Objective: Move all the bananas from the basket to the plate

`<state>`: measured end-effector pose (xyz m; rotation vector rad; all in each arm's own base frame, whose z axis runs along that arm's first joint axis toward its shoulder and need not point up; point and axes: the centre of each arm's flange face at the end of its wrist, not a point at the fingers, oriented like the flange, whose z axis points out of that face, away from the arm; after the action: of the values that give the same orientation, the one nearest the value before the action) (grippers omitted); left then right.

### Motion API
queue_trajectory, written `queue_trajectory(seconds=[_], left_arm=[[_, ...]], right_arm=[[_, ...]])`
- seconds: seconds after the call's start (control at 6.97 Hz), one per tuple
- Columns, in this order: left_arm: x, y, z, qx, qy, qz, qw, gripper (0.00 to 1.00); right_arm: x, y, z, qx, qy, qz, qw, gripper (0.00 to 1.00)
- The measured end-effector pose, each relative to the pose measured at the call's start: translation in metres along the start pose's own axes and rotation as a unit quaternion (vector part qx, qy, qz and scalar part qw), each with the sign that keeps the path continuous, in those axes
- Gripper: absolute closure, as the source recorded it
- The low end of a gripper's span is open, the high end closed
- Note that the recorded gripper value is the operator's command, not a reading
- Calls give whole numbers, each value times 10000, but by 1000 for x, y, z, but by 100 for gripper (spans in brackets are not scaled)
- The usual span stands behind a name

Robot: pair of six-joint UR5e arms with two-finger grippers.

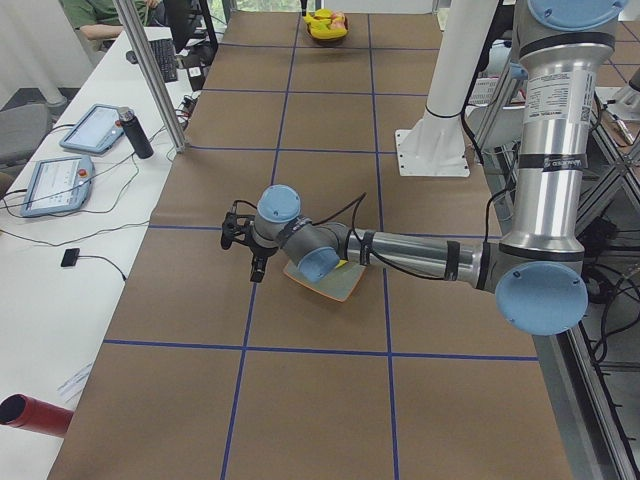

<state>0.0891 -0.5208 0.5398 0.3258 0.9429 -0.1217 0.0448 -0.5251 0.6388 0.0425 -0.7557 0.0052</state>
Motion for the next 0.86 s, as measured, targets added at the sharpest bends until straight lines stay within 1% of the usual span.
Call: queue_trajectory(seconds=[0.29,0.43,0.57,0.72,0.86], left_arm=[[3,-1,2,-19,4,24,10000,0],[7,-3,3,-24,23,22,10000,0],[11,-5,5,-33,42,32,10000,0],[15,-6,7,-45,55,25,10000,0],[17,-6,8,-52,66,-3,10000,0]], right_arm=[[56,14,-1,163,25,335,9993,1],[85,20,8,297,40,392,9988,1],[112,27,21,482,53,362,9982,1],[129,32,31,609,65,311,9976,1],[138,37,38,653,74,301,9974,1]])
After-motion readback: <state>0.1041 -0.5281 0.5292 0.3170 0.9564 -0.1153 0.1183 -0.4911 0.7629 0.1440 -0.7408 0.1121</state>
